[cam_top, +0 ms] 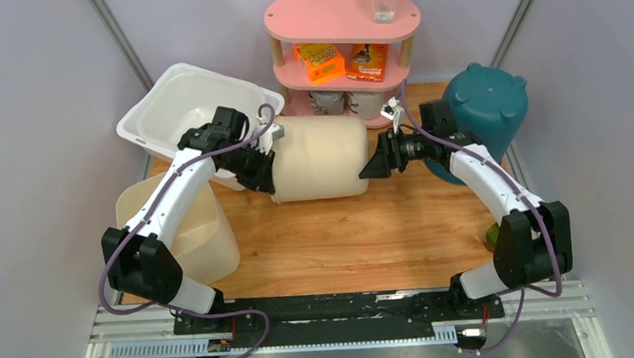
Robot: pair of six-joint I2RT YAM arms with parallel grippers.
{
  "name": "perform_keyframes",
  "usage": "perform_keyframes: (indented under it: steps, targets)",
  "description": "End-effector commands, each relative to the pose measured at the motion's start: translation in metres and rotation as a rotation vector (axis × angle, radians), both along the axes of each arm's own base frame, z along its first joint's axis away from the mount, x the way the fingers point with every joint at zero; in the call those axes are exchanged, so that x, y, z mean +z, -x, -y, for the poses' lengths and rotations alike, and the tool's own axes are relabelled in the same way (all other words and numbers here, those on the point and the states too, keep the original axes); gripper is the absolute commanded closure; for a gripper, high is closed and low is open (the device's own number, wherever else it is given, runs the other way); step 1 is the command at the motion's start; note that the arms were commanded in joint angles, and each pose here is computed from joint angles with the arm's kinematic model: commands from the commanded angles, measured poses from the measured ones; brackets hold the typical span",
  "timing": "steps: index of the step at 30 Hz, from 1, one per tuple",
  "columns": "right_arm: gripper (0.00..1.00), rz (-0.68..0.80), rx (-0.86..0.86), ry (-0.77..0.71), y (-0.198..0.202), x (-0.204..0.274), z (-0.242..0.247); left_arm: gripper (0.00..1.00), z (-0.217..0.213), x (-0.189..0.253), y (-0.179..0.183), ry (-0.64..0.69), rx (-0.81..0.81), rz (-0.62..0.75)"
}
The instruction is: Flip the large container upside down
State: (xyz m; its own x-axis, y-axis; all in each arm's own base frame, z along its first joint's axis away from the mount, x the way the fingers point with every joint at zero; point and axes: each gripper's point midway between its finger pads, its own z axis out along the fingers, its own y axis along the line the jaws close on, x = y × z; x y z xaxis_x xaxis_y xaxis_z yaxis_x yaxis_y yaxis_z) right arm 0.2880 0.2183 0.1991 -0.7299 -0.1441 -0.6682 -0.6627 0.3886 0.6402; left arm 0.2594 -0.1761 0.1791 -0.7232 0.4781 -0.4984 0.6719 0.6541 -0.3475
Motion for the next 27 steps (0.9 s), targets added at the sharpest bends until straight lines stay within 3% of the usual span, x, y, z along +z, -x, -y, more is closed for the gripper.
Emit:
perform_keyframes:
  steps: [1, 5, 8, 16, 19, 23, 27]
  targets:
    - [0.30, 0.257, 0.268, -0.252, 0.056, 0.127, -0.038, 0.85, 0.011, -0.014, -0.005, -0.010, 0.009, 0.015]
    - [0.29, 0.292, 0.263, -0.263, 0.060, 0.141, -0.053, 0.67, 0.016, -0.021, -0.008, 0.012, 0.035, -0.001]
    - [0.28, 0.291, 0.252, -0.265, 0.053, 0.141, -0.061, 0.59, 0.023, -0.023, -0.013, 0.032, 0.037, -0.020]
    - [0.27, 0.262, 0.216, -0.235, 0.031, 0.122, -0.070, 0.43, 0.034, -0.031, -0.023, 0.057, 0.053, -0.070]
    - [0.28, 0.266, 0.184, -0.231, 0.022, 0.129, -0.064, 0.43, 0.032, -0.039, -0.025, 0.040, 0.062, -0.075]
    - [0.21, 0.294, -0.086, -0.128, 0.003, 0.142, -0.025, 0.42, 0.019, -0.037, -0.042, -0.041, 0.124, -0.005]
    - [0.16, 0.451, -0.135, -0.047, 0.032, 0.161, 0.001, 0.26, 0.008, 0.012, -0.062, -0.058, 0.166, 0.191]
